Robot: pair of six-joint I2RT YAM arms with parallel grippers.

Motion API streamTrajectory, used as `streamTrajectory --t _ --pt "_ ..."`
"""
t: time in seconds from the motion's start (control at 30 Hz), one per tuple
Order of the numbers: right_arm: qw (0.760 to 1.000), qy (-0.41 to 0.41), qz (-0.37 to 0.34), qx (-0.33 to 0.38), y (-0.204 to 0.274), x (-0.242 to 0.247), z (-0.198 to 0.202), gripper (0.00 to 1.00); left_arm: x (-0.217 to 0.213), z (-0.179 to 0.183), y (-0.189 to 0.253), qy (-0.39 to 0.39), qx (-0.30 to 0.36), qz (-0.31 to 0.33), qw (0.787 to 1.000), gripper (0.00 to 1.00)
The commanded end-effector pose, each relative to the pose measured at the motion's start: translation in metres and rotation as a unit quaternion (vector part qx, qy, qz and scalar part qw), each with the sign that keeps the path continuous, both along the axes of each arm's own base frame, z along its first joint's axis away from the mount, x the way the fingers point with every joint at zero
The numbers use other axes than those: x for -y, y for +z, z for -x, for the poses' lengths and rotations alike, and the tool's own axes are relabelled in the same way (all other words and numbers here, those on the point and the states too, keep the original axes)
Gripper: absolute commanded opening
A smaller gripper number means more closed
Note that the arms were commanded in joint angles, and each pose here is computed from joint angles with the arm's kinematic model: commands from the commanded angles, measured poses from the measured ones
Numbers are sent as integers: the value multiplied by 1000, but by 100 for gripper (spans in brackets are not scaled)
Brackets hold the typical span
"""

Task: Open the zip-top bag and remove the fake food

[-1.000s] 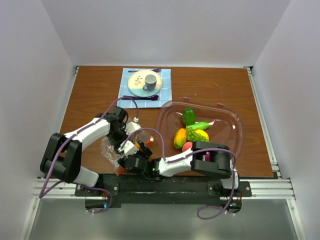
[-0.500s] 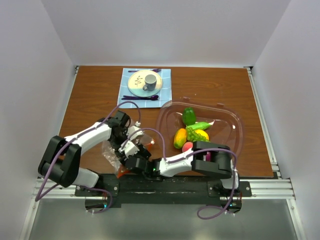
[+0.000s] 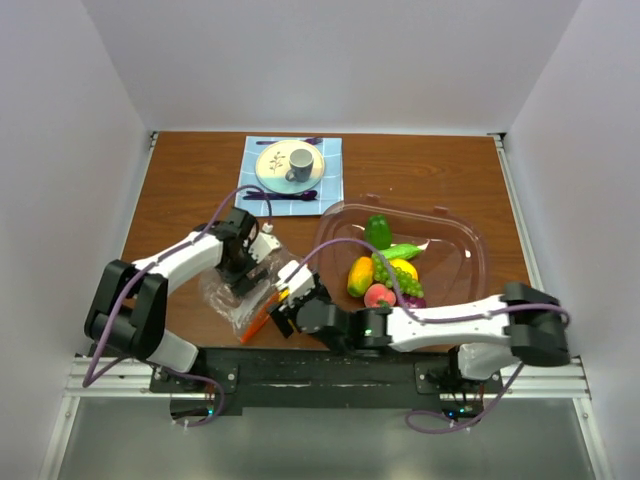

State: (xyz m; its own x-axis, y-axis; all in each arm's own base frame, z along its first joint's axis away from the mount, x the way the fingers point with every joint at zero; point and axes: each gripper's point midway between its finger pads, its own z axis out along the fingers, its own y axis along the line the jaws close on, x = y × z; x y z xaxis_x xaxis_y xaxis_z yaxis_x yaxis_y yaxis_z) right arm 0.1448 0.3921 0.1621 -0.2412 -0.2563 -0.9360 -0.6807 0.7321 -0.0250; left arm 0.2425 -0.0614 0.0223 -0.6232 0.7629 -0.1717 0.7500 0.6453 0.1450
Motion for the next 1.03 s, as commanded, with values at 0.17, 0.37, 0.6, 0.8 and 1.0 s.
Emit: streamTrajectory --t 0.17,0.37,0.6,0.8,1.0 --pt "975 -220 19 15 40 150 -88 80 18 -80 92 86 113 127 982 100" --pt "954 -297 22 22 59 198 -101 99 33 -92 169 86 183 198 959 100" --pt "929 -361 69 39 76 225 -104 99 33 -79 198 73 216 218 949 100" --pt "916 -388 98 32 78 242 -98 99 27 -67 181 74 215 208 951 100" --pt "927 -367 76 33 81 246 -93 99 36 -65 175 81 206 233 947 100"
